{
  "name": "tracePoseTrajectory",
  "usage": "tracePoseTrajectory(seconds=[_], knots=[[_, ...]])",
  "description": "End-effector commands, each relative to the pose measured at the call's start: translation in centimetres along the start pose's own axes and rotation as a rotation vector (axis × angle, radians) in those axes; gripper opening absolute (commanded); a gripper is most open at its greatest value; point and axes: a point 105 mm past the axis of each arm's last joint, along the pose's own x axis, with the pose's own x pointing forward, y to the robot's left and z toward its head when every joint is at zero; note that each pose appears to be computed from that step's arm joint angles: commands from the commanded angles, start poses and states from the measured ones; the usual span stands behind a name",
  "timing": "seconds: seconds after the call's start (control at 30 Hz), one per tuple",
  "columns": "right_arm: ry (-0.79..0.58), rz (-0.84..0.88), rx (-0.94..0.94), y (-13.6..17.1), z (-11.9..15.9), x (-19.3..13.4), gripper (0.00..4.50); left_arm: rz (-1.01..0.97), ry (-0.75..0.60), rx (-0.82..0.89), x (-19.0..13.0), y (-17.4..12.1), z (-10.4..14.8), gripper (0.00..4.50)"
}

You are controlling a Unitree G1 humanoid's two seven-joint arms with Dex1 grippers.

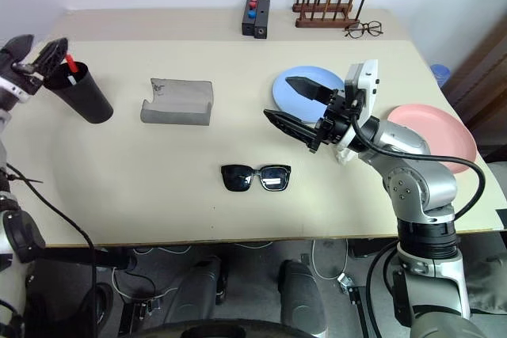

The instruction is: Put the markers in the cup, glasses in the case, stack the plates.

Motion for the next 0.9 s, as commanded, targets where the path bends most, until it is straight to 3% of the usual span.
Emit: tracePoseTrajectory(seconds=[0.03, 0.17, 0.27, 0.47, 0.63, 0.9], knots=[[-0.008, 0.019, -0.057, 0.2, 1.1, -0.1, 4.50, -0.297, 0.042, 0.003, 1.8, -5.2, 1.9, 4.44], [0.057, 0.013, -0.090, -0.3, 0.3, -1.1, 4.50, -0.487, 0.238, 0.056, 2.8, -7.8, -0.5, 4.44], [0.095, -0.003, -0.103, -0.8, 0.1, -2.0, 4.50, -0.565, 0.399, 0.121, 3.3, -8.3, -2.9, 4.44], [0.133, -0.071, -0.128, -1.3, -0.2, -3.5, 4.50, -0.597, 0.599, 0.241, 4.7, -8.2, -6.8, 4.44], [0.136, -0.107, -0.132, -0.9, -0.2, -4.1, 4.50, -0.562, 0.677, 0.304, 5.4, -8.2, -9.3, 4.44], [0.135, -0.132, -0.147, -1.0, -0.1, -4.2, 4.50, -0.589, 0.734, 0.258, 5.8, -10.1, -12.8, 4.44]])
